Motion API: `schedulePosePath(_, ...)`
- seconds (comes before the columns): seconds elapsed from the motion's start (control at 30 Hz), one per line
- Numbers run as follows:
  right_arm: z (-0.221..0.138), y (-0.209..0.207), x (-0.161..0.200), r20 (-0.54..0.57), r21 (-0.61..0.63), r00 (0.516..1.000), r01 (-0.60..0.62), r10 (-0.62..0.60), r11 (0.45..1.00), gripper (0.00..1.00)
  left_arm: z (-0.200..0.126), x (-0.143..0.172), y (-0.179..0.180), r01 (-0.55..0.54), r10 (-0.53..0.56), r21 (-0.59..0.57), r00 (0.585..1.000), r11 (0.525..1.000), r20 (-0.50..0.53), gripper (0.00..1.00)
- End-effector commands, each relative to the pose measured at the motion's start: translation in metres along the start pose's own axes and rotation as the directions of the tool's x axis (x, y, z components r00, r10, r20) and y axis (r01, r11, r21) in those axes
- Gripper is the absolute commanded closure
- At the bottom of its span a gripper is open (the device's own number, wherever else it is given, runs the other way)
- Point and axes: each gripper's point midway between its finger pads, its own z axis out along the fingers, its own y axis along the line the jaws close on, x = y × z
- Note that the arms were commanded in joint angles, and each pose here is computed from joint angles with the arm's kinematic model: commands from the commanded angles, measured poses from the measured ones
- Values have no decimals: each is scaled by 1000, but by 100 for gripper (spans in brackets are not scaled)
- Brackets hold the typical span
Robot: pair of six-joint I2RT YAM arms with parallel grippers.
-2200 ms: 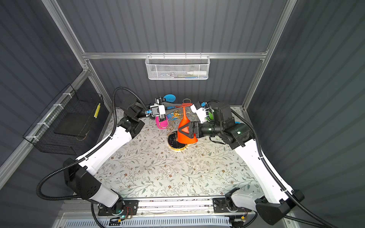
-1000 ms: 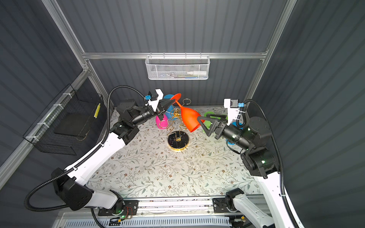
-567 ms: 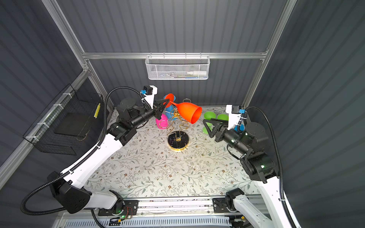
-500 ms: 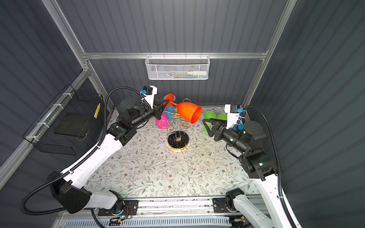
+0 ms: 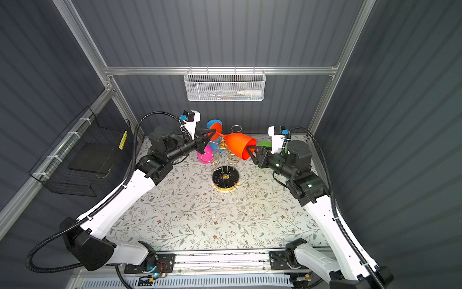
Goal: Take the wine glass off the wine glass rack
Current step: Pass the wine glass.
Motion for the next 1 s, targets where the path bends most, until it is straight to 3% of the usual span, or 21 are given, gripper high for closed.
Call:
schedulePosePath(0.0, -2, 15, -19, 56, -35, 998, 31, -29, 999, 65, -14, -16, -10, 22, -23, 38, 999, 999, 26, 100)
schedulePosePath(0.33, -2, 17, -22, 61, -45, 998, 36, -33, 998, 100, -12, -10, -12, 65, -66, 78, 998, 995, 6, 100)
schedulePosePath(0.43, -4, 16, -21, 58, -30, 998, 34, -32, 999, 100, -13, -12, -5, 60, -60, 39, 998, 997, 19, 100)
schedulePosePath(0.5, -7, 14, -22, 67, -12, 997, 37, -36, 999, 100, -16, -16, 4, 58, -57, -16, 998, 998, 36, 91)
schedulePosePath(0.73, -38, -1, -34, 110, 153, 988, 90, -108, 984, 100, -32, -9, 38, 48, -40, -197, 998, 979, 44, 30)
schedulePosePath(0.97, -114, -14, -36, 85, 406, 969, 178, -231, 897, 100, -83, -11, 100, 88, -43, -466, 993, 880, 107, 10)
